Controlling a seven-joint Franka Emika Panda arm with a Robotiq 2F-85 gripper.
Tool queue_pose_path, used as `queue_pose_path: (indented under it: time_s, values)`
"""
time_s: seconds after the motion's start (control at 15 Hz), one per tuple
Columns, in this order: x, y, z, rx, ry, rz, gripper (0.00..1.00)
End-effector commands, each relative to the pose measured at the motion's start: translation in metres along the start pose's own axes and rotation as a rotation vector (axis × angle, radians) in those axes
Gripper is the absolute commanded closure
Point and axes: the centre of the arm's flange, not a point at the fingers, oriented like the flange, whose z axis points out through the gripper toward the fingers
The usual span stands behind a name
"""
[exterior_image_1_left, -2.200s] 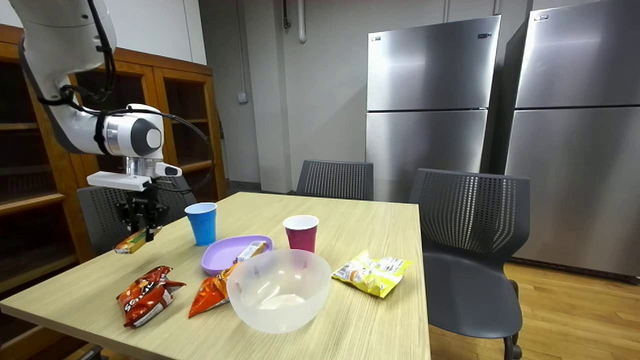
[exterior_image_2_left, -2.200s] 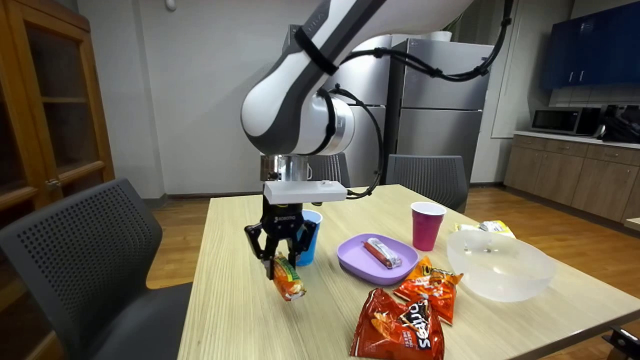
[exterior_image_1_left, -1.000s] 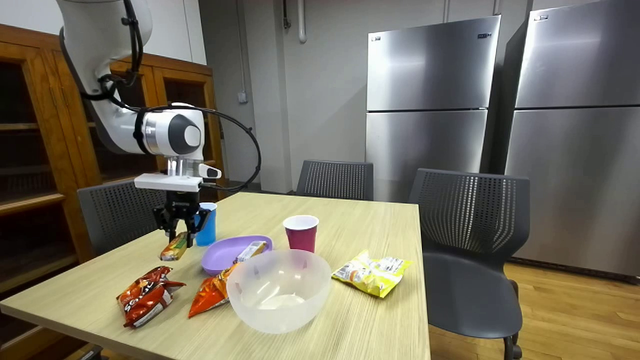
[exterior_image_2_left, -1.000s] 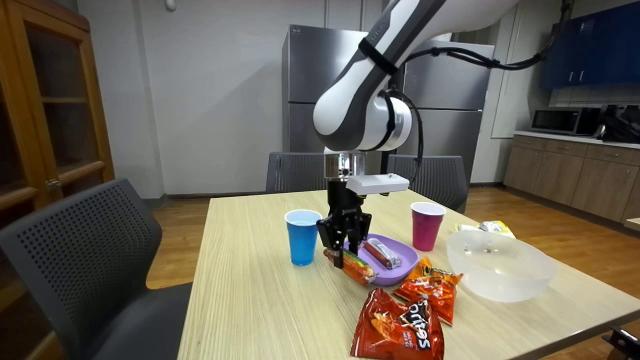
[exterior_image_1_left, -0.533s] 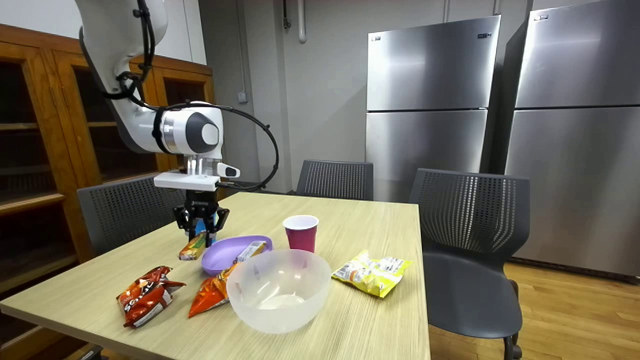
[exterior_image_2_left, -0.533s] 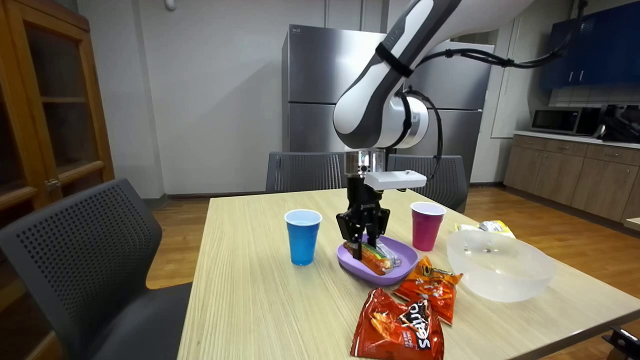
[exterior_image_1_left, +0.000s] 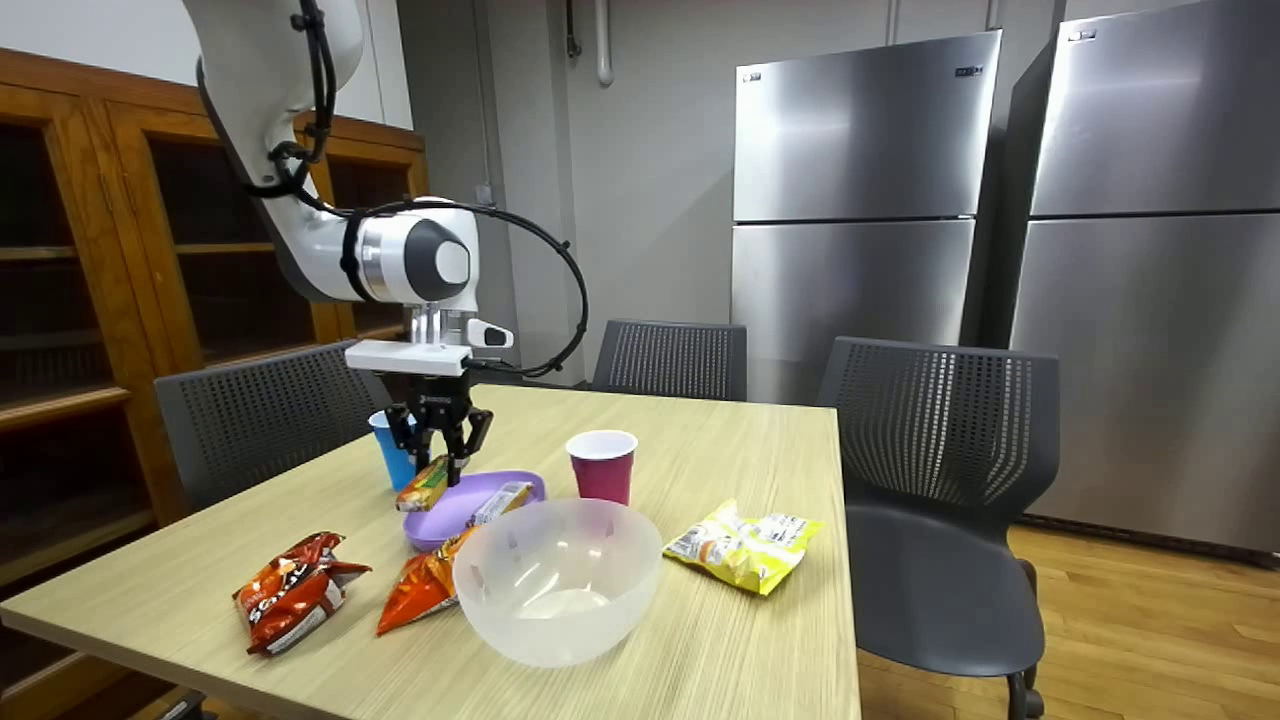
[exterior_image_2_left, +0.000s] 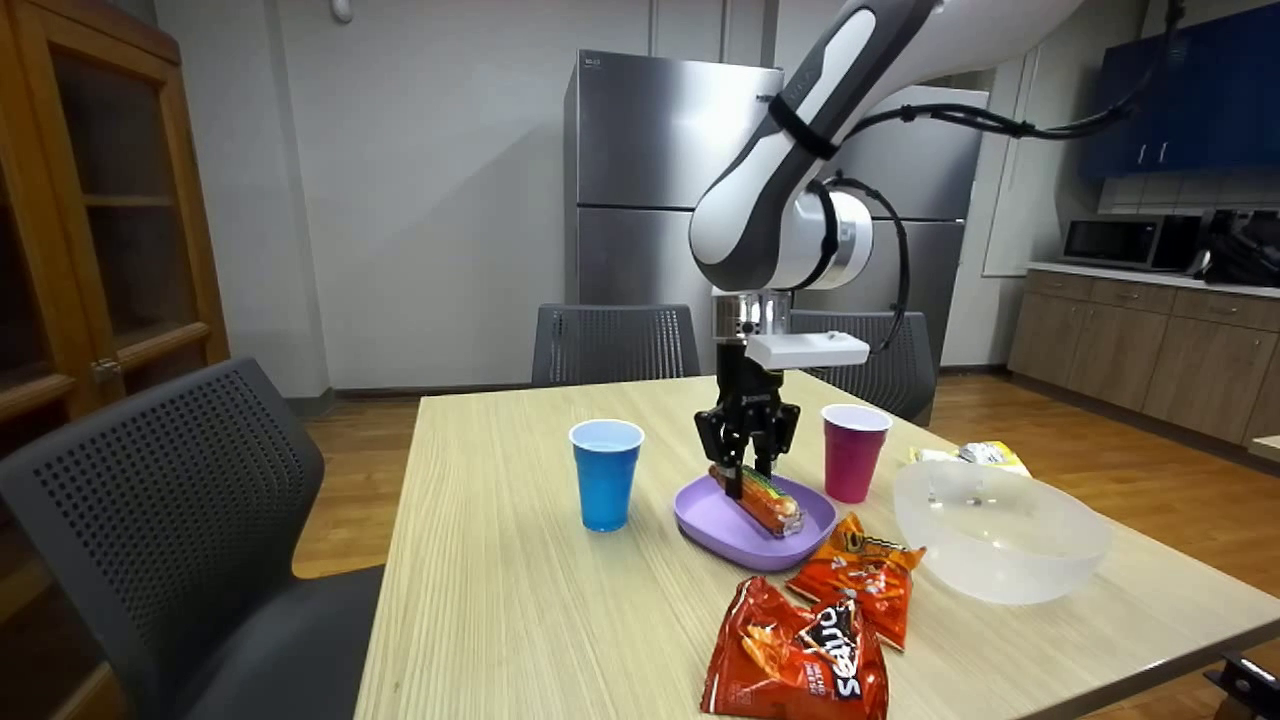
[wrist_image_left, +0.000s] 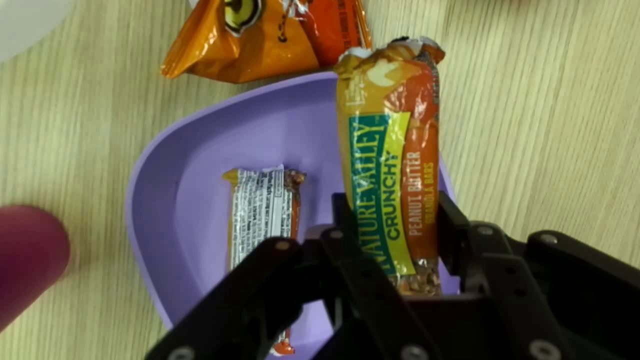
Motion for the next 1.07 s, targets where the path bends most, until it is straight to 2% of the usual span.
queue_pose_path:
  time_s: [0.0,0.2,0.27,0.33,0.6,0.67,1.0]
  values:
    - [0.017,0.007,0.0,0.013,0.002,0.051,0.83]
    - [0.024,0.011,0.005,0.026,0.0,0.069,0.83]
    - [0.025,0.01,0.006,0.032,-0.004,0.072,0.43]
    - [0.026,0.01,0.008,0.046,-0.007,0.073,0.32]
    - [0.018,-0.001,0.003,0.065,0.006,0.073,0.04]
    - [0.011,-0.007,0.0,0.054,0.008,0.067,0.01]
    - [-0.021,-0.031,-0.014,0.067,0.025,0.014,0.0]
